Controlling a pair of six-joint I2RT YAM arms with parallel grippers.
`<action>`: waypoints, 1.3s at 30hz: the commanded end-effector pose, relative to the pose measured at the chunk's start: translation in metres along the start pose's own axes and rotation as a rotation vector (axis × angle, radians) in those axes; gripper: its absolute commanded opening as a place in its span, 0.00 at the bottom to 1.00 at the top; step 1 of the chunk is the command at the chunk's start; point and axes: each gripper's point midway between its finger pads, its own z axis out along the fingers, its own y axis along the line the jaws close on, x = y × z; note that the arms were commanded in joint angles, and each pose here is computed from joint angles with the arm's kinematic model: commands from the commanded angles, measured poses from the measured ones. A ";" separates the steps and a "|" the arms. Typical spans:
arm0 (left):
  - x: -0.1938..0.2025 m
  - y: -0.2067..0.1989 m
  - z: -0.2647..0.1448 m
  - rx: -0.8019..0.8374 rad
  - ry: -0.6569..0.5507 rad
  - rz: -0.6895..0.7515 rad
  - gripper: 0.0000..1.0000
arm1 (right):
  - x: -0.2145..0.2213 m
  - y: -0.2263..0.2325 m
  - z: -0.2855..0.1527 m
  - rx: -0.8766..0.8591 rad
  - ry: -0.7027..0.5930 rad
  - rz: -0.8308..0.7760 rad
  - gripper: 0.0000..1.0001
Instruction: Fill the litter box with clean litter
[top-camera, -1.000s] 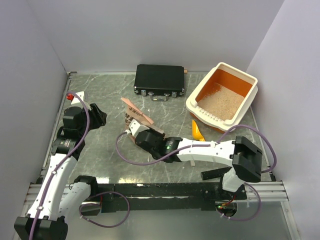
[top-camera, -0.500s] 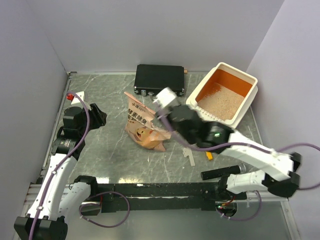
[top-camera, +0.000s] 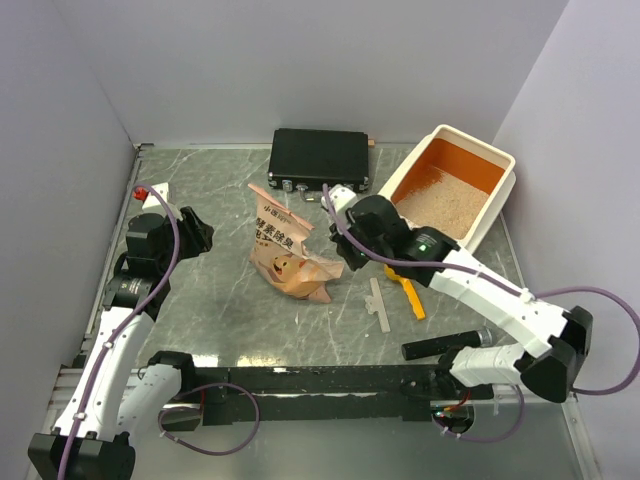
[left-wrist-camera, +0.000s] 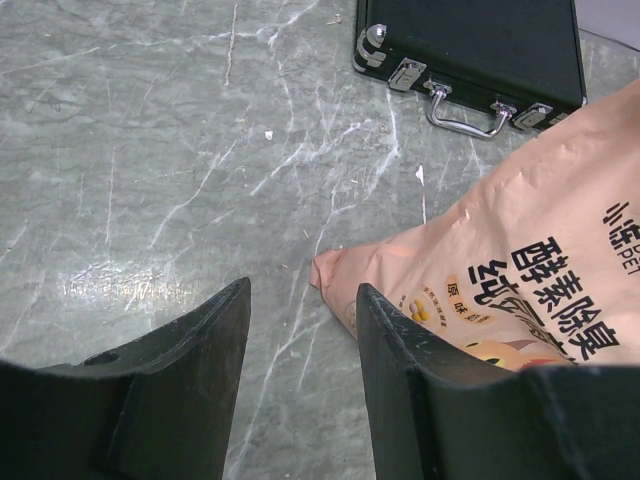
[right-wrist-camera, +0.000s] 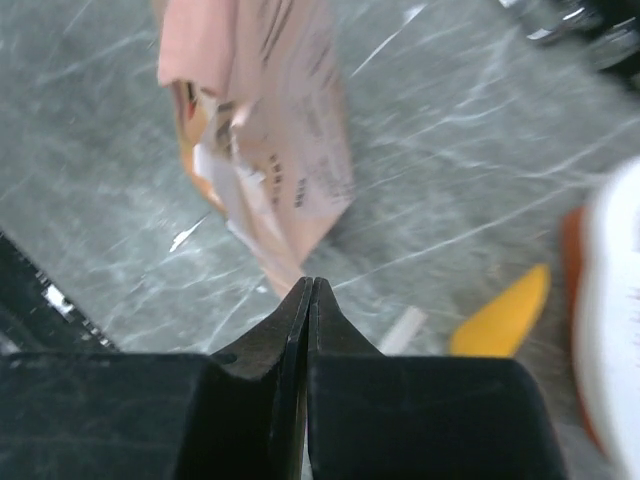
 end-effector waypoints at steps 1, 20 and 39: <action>-0.003 -0.002 0.000 0.008 -0.013 -0.006 0.52 | -0.031 0.022 0.007 -0.141 -0.138 0.081 0.00; -0.001 -0.006 0.002 0.025 0.001 -0.007 0.52 | -0.043 0.043 0.056 -0.265 -0.176 0.260 0.00; 0.000 -0.005 0.003 0.021 0.006 -0.004 0.52 | -0.012 0.033 0.084 -0.200 -0.109 0.300 0.00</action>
